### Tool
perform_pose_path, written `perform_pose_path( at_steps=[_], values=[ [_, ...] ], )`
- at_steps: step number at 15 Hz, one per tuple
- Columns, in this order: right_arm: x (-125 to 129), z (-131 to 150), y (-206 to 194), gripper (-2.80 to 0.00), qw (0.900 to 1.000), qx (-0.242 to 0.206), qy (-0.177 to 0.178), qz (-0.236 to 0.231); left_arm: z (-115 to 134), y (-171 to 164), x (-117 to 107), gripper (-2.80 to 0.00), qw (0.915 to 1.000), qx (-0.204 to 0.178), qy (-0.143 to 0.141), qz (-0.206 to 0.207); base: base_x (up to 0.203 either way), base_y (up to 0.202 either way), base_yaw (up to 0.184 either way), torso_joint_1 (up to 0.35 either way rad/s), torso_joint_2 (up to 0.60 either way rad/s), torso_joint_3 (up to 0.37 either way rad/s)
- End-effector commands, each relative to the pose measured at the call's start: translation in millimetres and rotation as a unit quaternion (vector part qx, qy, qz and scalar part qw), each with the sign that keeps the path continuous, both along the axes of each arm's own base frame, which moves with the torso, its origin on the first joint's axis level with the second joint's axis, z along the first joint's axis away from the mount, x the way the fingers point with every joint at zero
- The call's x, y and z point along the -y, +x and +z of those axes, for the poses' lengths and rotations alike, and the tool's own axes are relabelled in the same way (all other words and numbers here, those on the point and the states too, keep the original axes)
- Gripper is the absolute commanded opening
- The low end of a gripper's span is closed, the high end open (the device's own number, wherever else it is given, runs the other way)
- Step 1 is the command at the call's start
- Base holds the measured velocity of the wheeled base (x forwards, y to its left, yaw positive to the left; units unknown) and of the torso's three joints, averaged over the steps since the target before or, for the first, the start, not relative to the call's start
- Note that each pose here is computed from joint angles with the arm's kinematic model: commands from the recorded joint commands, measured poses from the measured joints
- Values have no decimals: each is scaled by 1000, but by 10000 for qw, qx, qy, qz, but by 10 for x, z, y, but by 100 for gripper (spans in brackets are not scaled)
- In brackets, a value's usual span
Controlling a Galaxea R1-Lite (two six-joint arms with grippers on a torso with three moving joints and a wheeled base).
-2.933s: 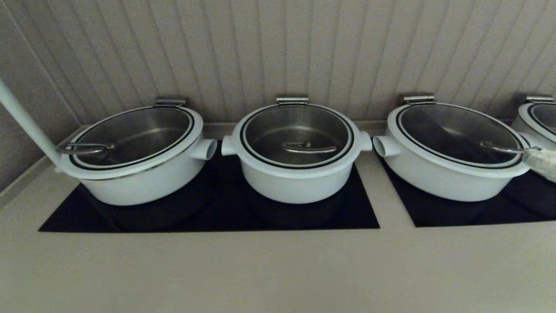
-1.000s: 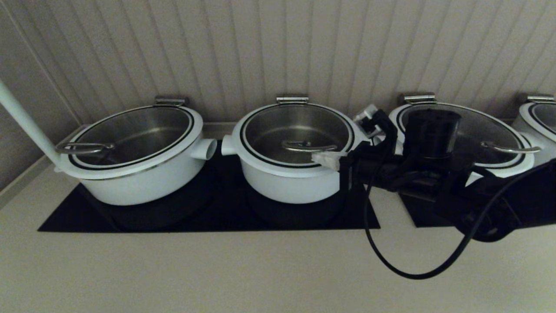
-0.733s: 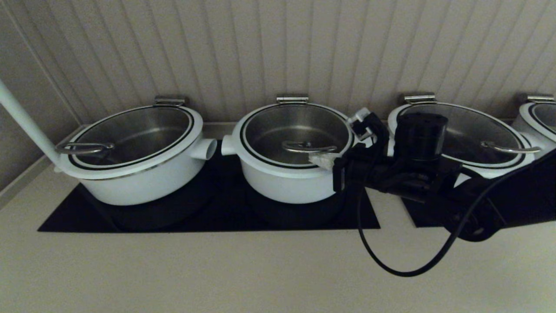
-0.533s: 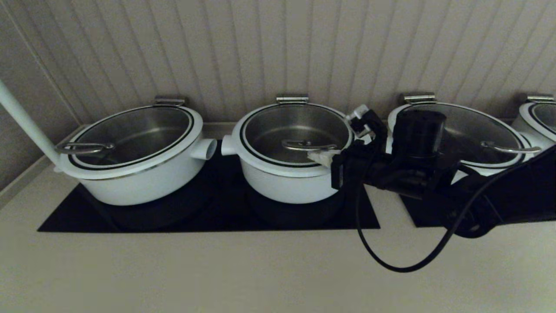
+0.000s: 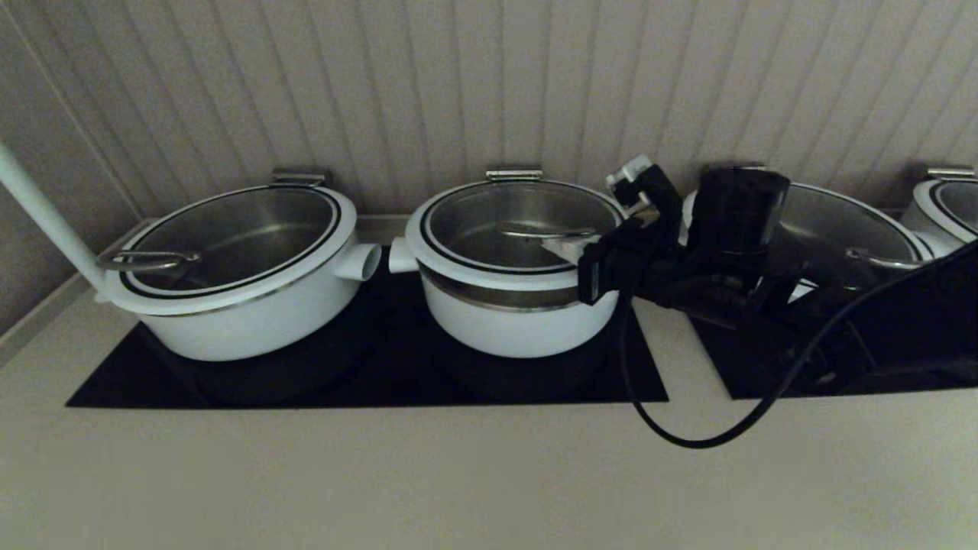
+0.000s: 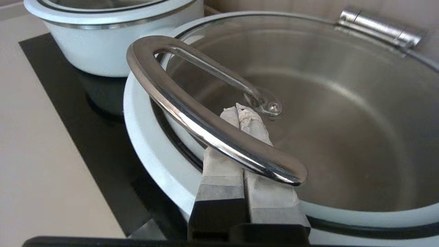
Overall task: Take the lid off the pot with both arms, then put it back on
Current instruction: Open the food pot lid a small opening with the right arm
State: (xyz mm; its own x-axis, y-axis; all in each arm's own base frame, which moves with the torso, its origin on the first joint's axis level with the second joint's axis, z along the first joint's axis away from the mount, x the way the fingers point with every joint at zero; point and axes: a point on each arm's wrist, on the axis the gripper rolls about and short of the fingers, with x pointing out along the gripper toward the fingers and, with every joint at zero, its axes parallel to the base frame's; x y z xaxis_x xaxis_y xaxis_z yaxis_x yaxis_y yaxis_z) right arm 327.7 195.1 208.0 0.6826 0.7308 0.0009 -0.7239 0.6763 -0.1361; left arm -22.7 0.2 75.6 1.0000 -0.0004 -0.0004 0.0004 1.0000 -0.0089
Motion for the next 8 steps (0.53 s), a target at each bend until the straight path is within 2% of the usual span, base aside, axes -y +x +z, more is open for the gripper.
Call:
perform_pose_path(
  at_steps=[1,8],
  values=[
    [0,108,-5,-280,9998,194,60,12,0,0,0,-280,10000,2,-1,2,0,0,0,0,0,0],
    [-16,325,23,-280,9987,490,111,7,0,0,0,-280,10000,2,-1,2,0,0,0,0,0,0]
  ],
)
